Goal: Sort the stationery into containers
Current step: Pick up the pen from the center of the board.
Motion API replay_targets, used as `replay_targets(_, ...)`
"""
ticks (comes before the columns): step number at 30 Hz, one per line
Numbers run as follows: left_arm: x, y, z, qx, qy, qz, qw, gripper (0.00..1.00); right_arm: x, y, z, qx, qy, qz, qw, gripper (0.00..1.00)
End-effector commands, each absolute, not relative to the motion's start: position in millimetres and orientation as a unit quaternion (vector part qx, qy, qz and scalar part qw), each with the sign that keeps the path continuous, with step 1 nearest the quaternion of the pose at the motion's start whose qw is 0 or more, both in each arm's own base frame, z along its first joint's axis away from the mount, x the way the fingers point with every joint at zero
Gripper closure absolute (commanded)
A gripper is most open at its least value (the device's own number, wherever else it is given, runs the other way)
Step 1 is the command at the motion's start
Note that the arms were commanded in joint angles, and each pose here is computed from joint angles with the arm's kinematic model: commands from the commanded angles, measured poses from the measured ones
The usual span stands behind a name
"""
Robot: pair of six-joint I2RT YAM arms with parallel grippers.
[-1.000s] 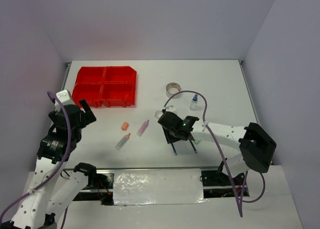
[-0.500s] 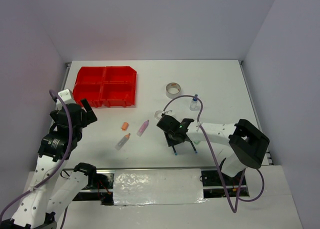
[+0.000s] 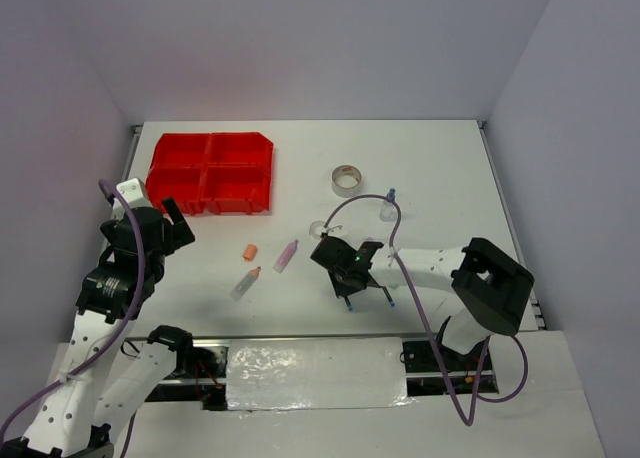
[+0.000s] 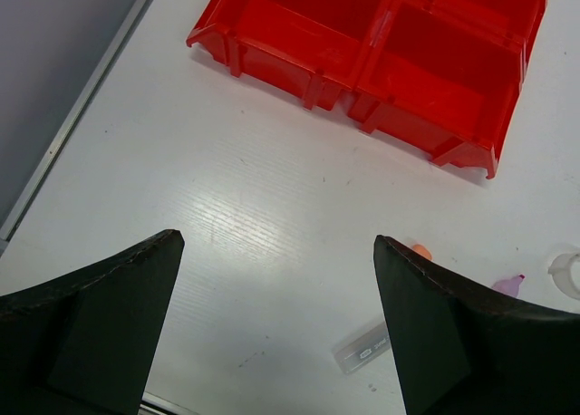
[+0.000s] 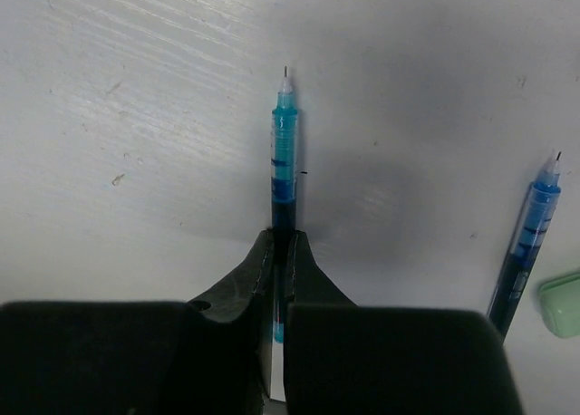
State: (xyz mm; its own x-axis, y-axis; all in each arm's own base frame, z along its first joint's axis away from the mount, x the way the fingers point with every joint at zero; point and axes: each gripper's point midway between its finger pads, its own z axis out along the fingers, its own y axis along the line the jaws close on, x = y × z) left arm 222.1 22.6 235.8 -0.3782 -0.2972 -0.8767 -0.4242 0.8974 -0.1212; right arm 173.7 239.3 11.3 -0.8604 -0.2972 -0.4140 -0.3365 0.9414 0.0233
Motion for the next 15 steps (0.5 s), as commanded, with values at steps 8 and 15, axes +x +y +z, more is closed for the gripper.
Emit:
replay_targets(8,236.6,-0.7,245.1,-0.227,0.822,-0.010,0.521,0.01,174.0,237.9,92.9,-0.134,0.944,0.089,0.289,0.99)
replay_targets(15,270.2,-105.8,200.7,-0.248,0.863,-0.153,0.413,0.01,173.5,190.0,160.7,-0.088,0.920,0.103,0.368,0.99)
